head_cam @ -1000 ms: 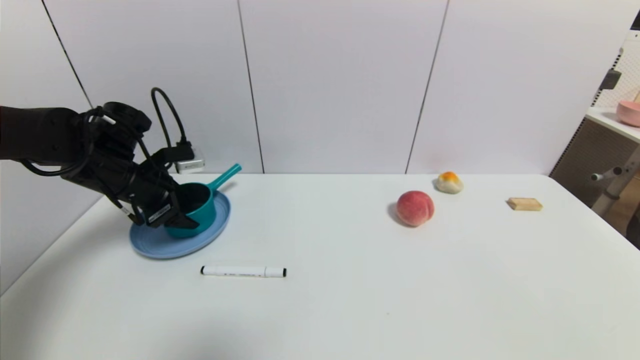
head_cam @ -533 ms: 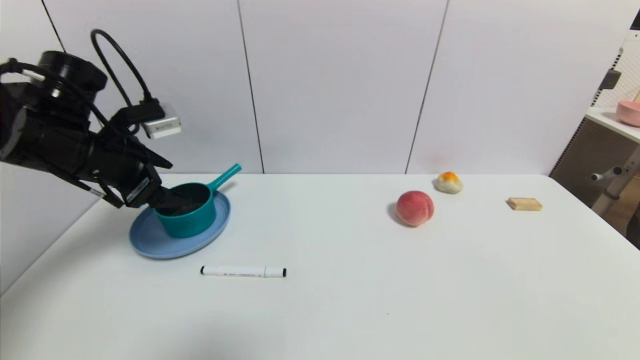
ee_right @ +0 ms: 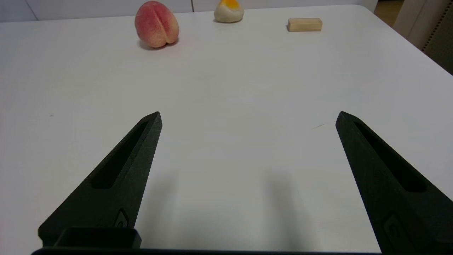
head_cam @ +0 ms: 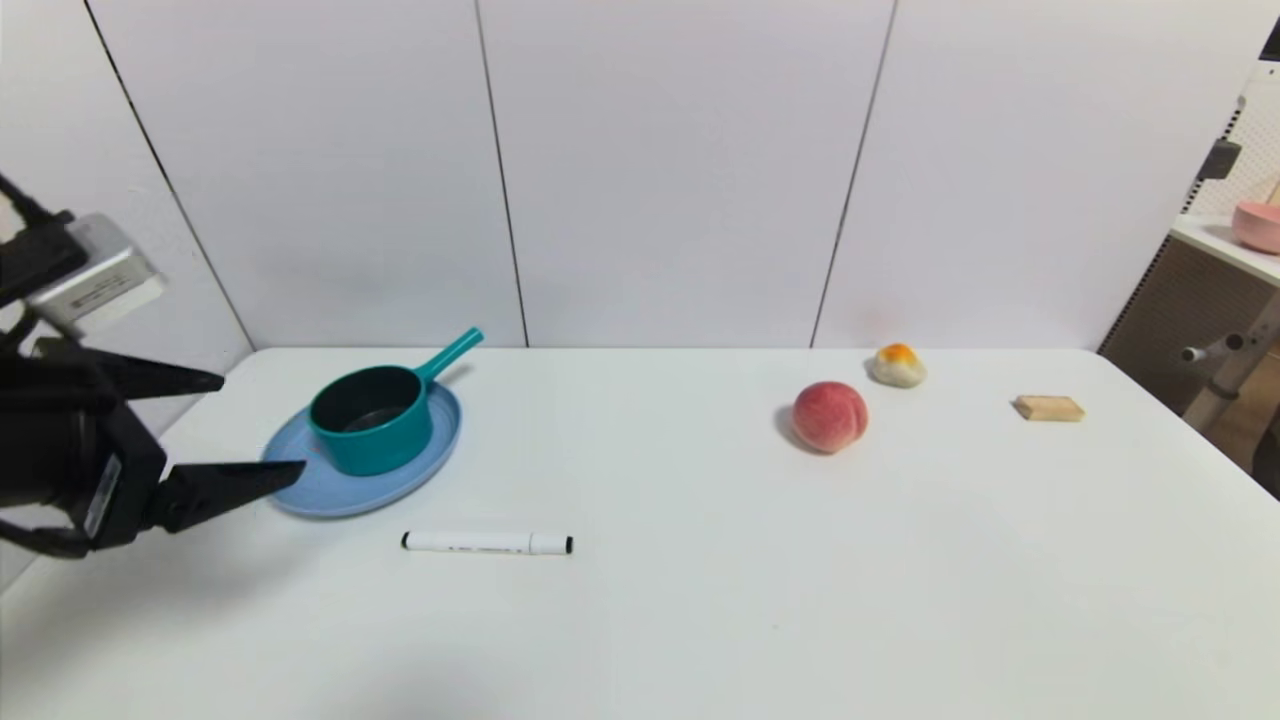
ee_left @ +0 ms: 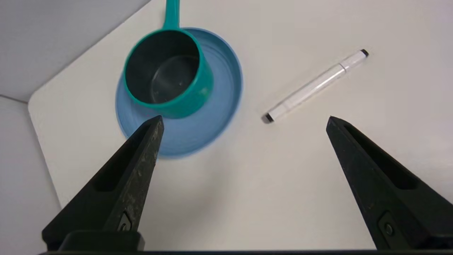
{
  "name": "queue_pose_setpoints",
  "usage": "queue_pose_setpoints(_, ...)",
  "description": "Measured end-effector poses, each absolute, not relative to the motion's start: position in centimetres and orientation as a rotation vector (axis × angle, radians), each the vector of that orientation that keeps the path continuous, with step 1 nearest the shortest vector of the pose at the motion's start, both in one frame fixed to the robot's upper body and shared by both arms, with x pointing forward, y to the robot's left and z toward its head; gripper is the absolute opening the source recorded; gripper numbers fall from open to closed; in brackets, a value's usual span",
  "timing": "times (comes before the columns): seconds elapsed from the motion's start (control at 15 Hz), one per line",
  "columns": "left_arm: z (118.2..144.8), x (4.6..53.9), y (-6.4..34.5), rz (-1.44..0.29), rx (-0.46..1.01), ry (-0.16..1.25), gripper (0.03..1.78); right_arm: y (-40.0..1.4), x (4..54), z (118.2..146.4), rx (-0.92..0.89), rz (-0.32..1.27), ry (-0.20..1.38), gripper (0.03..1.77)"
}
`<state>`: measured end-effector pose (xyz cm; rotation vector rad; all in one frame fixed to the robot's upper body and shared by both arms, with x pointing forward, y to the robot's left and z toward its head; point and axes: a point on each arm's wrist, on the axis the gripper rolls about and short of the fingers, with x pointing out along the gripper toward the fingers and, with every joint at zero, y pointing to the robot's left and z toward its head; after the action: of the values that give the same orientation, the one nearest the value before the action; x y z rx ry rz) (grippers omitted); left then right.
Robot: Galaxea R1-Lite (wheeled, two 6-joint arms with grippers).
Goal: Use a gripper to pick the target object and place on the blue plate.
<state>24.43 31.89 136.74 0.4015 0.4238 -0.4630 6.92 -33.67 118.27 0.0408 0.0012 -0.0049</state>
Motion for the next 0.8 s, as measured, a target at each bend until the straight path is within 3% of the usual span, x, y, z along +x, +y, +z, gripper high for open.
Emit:
queue_pose_setpoints(0.33,130.2,17.0,32.3,-0.393,0.263,0.25,1.67,-33.7,6.9,118.3,0.041,-0.005,0.001,1.7)
queue_pose_setpoints(0.6,125.4,12.3,32.6,-0.342,0.139,0.034,1.69,-33.7,6.9,118.3,0.041,-0.005,0.001,1.7)
queue_pose_setpoints(0.8,122.9,10.2,33.0,-0.191,0.1,-0.036,1.69,-33.7,6.9,118.3,0.041,-0.005,0.001,1.7)
